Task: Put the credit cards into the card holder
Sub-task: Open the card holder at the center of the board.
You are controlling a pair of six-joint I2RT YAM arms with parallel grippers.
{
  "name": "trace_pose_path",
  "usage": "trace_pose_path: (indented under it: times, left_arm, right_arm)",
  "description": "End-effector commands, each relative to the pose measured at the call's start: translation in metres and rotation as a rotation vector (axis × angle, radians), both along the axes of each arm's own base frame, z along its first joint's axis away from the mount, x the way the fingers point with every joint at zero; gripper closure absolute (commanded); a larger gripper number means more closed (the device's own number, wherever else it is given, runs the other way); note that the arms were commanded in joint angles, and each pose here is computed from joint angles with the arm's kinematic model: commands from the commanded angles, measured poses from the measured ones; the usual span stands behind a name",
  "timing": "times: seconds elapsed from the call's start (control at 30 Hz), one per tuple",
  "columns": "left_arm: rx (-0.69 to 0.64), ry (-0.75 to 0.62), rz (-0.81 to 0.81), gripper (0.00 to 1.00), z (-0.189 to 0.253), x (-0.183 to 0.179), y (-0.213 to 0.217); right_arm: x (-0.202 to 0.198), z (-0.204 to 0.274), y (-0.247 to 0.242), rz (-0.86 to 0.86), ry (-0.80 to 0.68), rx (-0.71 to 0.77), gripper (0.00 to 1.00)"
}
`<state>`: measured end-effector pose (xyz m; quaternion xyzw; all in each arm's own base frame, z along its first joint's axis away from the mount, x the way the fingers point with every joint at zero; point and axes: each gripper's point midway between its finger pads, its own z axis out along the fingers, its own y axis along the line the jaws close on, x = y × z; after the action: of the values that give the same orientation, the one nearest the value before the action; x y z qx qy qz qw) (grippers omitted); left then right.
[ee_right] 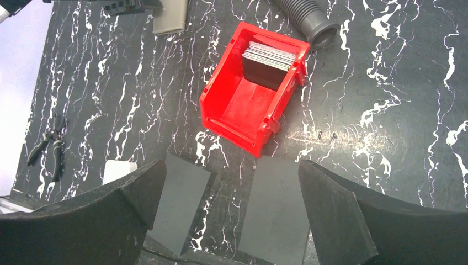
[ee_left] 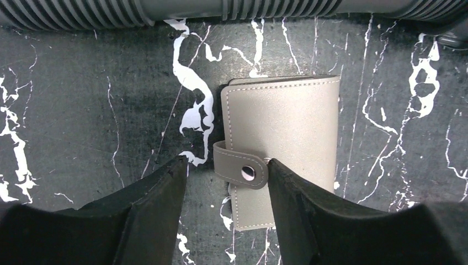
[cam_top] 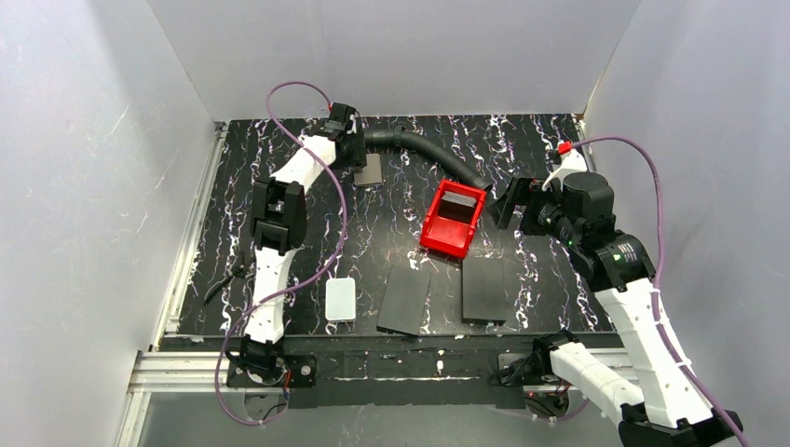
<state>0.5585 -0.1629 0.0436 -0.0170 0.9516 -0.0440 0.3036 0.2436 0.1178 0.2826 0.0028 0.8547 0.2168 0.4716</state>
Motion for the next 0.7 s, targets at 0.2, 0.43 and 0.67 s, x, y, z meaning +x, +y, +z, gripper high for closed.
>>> trace_pose_path:
  times: [0.2, 0.43, 0.67]
  left_arm:
    - [-0.012, -0.04, -0.046, 0.62, 0.019, 0.004, -0.008]
    - [-0.014, -0.057, -0.057, 0.85, 0.038, 0.002, -0.007]
    - [-0.066, -0.091, -0.033, 1.0, 0.086, -0.029, -0.003]
  right_arm:
    - [0.002, 0.009, 0.011, 0.051, -0.031, 0.029, 0.0]
    - [0.006, 0.003, 0.017, 0.101, -0.019, 0.002, 0.0]
    - [0.02, -0.015, 0.028, 0.189, -0.017, -0.067, 0.0]
